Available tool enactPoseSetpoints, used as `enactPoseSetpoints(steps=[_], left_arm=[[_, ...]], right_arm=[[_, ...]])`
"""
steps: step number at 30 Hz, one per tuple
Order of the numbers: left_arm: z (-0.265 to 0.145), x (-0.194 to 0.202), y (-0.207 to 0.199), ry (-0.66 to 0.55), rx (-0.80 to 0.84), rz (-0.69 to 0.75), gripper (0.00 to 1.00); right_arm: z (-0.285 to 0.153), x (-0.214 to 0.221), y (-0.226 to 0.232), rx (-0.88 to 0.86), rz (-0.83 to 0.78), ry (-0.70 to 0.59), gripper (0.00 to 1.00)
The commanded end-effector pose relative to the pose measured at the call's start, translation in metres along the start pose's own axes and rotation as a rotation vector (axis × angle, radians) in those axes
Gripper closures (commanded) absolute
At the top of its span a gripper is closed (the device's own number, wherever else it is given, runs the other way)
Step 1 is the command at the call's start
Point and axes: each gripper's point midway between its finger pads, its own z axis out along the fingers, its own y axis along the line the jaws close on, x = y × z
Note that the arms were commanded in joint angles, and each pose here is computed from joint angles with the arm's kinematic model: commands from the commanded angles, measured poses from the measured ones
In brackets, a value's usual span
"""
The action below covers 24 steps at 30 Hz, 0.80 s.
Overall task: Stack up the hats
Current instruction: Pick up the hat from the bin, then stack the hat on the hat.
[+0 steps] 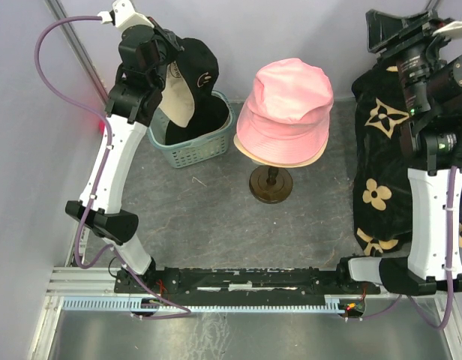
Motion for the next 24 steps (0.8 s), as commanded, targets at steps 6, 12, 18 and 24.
enactPoseSetpoints(steps=[6,12,18,24], left_arm=[[-0.010,-0.048,-0.023,-0.098,0.042,-0.134,0.97],[-0.006,-0.041,-0.026,-0.072,0.052,-0.158,0.97],[-0.005,-0.036,-0.027,-0.060,0.055,-0.156,0.97],[-0.010,-0.044,-0.025,-0.075,0.046,-0.144,0.97]], right_arm=[[0.015,-0.012,0.103,-0.340,-0.001,0.077,0.51],[0.021,0.046,0.148,-0.421,-0.027,0.201,0.51],[-0.003,0.088,0.202,-0.531,-0.098,0.273,0.50],[-0.032,0.126,0.246,-0.609,-0.159,0.337,0.47]])
